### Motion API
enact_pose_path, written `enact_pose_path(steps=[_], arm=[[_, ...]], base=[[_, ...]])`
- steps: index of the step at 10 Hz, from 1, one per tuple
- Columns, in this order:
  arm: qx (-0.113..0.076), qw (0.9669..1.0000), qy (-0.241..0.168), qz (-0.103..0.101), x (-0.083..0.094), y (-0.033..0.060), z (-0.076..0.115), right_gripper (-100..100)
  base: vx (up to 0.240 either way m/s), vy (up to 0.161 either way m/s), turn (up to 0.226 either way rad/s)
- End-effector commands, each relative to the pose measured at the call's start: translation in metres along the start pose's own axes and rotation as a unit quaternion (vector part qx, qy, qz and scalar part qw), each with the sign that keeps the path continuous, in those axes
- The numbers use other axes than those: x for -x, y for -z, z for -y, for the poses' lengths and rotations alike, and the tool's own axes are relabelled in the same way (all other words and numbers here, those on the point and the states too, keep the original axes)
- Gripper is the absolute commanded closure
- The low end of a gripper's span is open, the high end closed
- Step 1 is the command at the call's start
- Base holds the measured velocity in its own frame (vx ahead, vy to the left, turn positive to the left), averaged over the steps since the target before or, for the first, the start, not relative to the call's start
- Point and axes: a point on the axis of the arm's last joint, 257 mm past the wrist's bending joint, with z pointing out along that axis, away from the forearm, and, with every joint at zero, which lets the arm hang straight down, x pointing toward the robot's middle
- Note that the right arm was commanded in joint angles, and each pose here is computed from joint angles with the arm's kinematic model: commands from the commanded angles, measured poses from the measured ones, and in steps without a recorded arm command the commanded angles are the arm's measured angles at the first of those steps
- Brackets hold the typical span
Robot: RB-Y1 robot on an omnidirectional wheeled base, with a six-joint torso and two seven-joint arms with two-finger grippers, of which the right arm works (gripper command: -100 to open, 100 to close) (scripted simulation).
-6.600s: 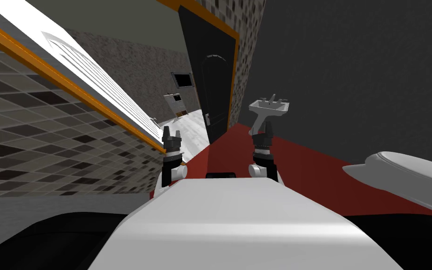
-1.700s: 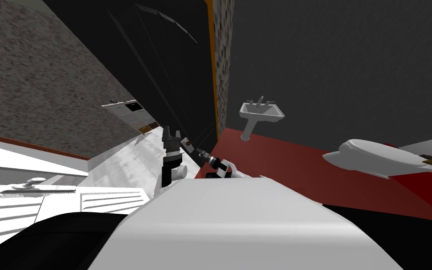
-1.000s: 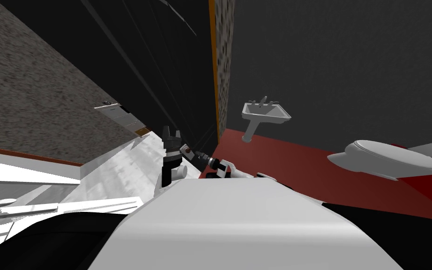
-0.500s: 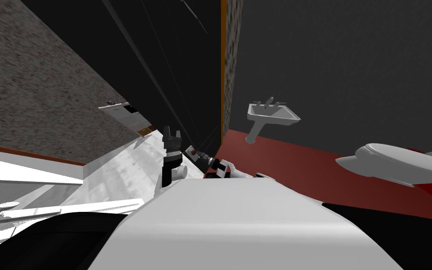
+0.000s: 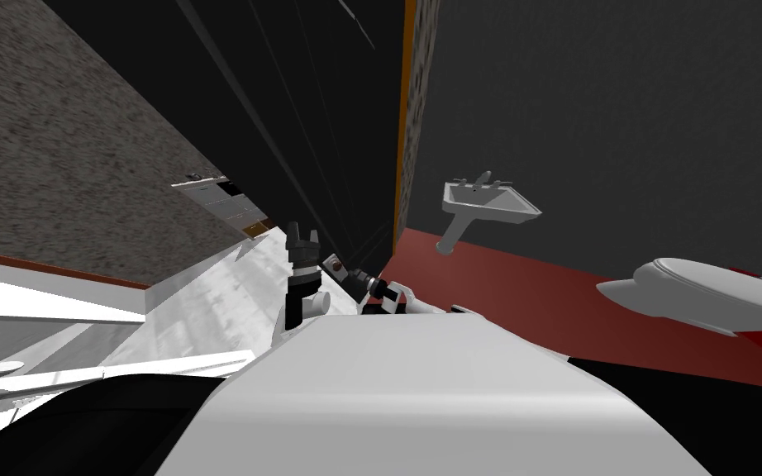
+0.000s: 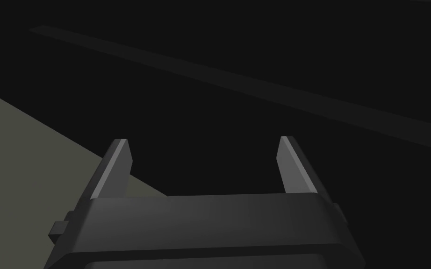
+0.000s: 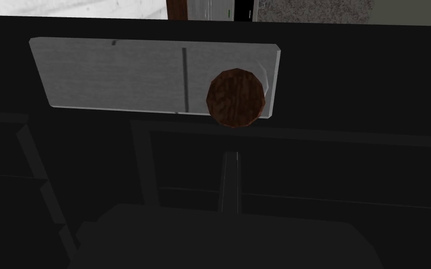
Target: Push the door open
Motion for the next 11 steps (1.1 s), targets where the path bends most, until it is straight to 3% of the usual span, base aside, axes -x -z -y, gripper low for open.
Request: enact_pose_path(steps=[1,4,5,8,9,11], arm=[[0.000,1.0000,0.000,0.000,0.000,0.0002,0.000,100],[0.000,1.0000,0.000,0.000,0.000,0.0002,0.000,100],[-0.005,0.9998,0.005,0.016,0.016,0.0026,0.004,-100],[-0.003,0.9990,0.006,0.044,0.037,-0.0010,0.000,-100],[-0.004,0.9993,0.006,0.038,0.032,0.0006,0.002,-100],[-0.010,0.9989,0.012,0.045,0.041,0.0042,0.007,-100]], base=[[-0.013,-0.024,0.001],[-0.005,-0.008,0.000],[-0.090,0.025,-0.095],[-0.178,0.041,-0.097],[-0.083,0.018,-0.021],[0.077,0.131,0.034]])
